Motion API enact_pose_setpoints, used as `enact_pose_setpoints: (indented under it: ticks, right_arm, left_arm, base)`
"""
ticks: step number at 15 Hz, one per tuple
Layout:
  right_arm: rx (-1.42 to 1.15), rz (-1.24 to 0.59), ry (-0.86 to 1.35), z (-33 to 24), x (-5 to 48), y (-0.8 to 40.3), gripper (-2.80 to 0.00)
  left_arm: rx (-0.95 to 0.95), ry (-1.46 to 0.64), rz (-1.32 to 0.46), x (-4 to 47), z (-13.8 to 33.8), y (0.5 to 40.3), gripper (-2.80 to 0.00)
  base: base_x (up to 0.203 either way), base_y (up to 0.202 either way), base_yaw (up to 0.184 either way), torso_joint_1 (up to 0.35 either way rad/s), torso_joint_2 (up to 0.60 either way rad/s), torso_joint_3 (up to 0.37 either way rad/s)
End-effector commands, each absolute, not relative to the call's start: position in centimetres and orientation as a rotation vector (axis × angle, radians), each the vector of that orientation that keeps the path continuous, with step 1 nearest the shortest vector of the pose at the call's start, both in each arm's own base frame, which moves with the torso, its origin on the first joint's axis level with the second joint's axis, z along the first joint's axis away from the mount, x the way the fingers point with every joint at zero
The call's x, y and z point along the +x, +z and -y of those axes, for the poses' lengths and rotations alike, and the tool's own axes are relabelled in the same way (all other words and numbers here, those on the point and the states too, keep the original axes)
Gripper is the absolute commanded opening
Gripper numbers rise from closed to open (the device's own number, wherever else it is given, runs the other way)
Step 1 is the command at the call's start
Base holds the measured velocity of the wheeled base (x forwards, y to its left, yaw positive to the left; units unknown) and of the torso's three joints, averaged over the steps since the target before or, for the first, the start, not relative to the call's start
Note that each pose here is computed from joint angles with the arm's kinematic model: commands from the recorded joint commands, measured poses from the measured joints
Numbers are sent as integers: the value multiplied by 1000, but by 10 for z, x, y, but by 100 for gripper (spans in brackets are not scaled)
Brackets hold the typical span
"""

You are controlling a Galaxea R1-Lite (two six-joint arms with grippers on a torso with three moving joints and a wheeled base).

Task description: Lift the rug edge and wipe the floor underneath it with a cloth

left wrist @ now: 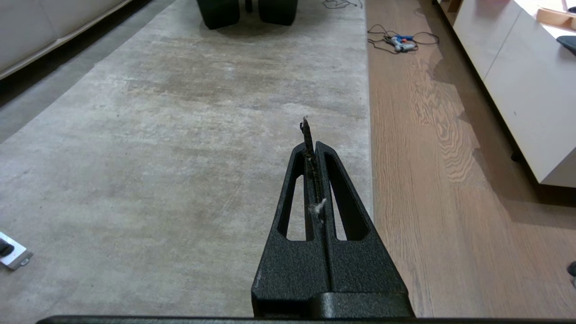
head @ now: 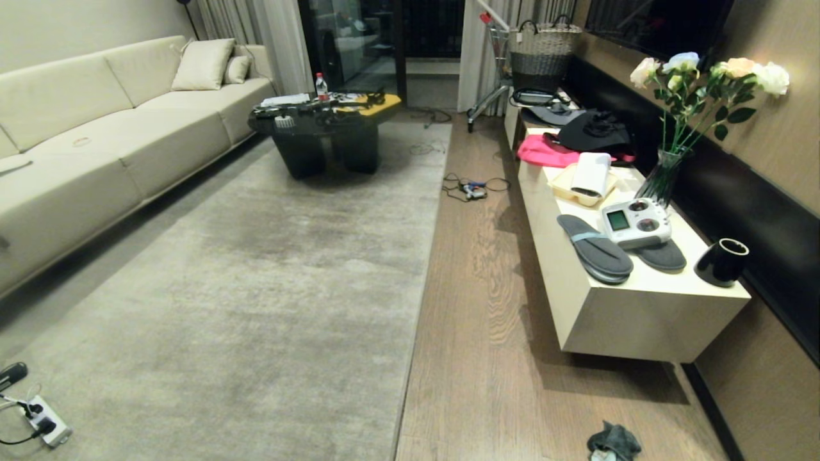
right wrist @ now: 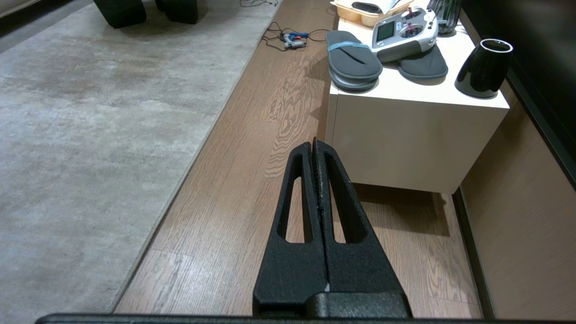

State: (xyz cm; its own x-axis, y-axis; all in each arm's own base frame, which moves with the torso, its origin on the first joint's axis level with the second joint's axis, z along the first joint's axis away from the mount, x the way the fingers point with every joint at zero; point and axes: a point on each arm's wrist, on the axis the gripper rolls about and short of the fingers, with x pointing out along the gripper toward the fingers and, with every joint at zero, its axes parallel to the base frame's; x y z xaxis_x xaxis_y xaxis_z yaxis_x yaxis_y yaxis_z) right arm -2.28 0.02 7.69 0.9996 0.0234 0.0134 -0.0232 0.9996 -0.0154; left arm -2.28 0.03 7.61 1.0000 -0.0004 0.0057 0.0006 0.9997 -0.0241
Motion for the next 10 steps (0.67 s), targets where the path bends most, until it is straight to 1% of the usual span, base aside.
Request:
enact_pose_setpoints:
  ticks: [1,10]
  right_arm:
    - [-15,15,24,0,-23,77,-280]
    - [-15,14,24,0,-23,77,-280]
  left_arm:
    - [-25,0,5,-23,0,76,-280]
    - [-25,0,6,-23,0,76,-280]
  base:
    - [0,0,0,0,0,0]
    - [0,0,0,0,0,0]
